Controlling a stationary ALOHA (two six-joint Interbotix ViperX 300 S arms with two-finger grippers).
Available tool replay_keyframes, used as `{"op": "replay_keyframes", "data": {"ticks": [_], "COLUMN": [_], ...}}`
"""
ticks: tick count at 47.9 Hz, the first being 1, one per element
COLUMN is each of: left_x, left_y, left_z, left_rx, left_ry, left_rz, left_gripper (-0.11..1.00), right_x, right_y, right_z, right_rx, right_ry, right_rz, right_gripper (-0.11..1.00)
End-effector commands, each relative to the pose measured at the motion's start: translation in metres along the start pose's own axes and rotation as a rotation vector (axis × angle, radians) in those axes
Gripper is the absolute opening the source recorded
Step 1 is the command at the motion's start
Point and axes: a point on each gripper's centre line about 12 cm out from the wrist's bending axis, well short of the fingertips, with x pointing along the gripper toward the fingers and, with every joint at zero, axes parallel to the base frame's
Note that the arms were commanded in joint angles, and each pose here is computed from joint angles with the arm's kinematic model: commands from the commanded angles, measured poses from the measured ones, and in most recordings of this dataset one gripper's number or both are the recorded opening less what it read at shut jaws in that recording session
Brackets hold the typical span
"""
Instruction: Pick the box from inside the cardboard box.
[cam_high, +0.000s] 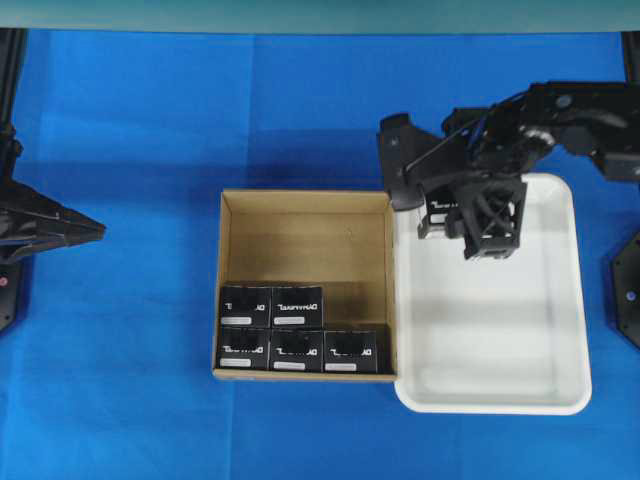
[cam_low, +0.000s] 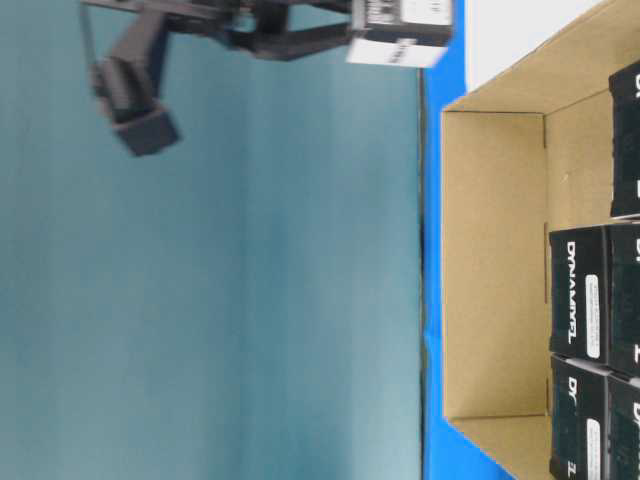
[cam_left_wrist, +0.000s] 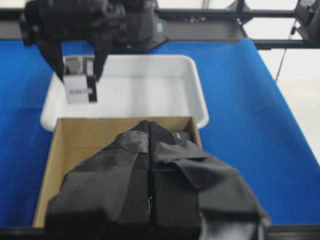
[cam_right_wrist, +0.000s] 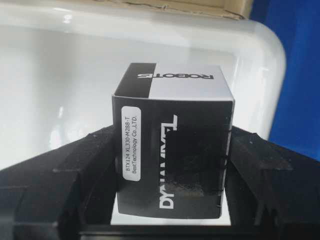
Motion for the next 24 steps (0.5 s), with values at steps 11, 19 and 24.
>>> {"op": "replay_keyframes", "data": {"ticks": [11, 19, 24], "left_x": [-0.001, -0.001, -0.001], "left_y": [0.000, 0.001, 0.001], "left_z": [0.016, 0.017, 0.017], "left_rx": [0.007, 0.005, 0.005], "left_ry": [-0.045, -0.046, -0.045], "left_rz": [0.003, 0.005, 0.006], "left_gripper": [-0.07, -0.07, -0.07], "right_x": [0.039, 0.046, 0.051], "right_y": [-0.011, -0.020, -0.019], "right_z": [-0.009, -0.011, -0.012], "right_rx": [-0.009, 0.020, 0.028], "right_ry": [0.028, 0.029, 0.041], "right_rz": [-0.002, -0.006, 0.003], "right_gripper": [0.61, 0.61, 0.61]}}
